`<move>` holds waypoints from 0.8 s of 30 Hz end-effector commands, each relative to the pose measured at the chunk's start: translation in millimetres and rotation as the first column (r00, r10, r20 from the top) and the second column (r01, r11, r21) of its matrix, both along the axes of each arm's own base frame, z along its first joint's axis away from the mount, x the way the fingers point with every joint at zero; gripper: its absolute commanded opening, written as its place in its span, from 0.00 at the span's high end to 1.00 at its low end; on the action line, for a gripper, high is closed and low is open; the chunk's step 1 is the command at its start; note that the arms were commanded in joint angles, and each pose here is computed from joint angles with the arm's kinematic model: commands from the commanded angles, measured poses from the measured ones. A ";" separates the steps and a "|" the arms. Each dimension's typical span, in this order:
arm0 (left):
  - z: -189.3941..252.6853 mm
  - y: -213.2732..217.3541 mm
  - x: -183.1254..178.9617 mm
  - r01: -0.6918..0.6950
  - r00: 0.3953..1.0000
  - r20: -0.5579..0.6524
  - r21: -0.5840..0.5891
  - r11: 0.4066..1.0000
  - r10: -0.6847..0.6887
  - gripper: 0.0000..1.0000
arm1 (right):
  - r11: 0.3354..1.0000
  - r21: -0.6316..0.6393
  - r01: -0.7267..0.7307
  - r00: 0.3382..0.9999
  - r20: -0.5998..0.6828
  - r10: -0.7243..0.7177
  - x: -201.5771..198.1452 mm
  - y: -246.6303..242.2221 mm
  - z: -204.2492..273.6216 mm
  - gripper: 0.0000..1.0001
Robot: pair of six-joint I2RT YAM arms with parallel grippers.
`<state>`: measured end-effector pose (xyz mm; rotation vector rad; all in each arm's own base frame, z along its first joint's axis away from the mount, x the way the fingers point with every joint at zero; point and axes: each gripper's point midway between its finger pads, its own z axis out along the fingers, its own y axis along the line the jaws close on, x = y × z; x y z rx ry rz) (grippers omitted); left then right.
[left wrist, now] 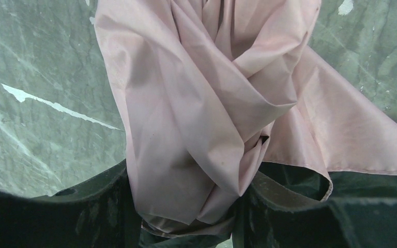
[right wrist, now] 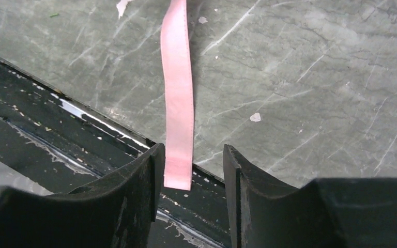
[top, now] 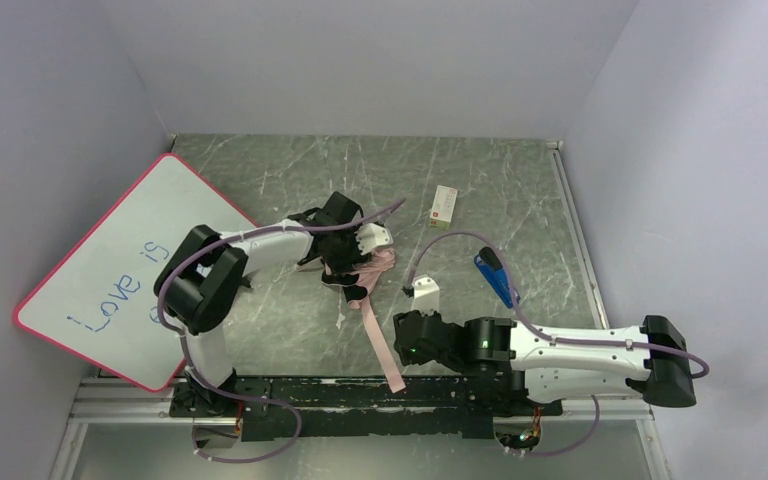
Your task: Put away the umbrella
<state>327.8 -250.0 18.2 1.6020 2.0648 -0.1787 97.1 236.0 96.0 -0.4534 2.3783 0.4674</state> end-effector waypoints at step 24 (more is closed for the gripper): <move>-53.7 27.3 -24.3 -0.013 1.000 0.024 0.214 0.977 0.008 0.95 | 0.967 0.183 -0.176 0.983 -0.015 0.182 -25.4 9.6 -22.2 0.61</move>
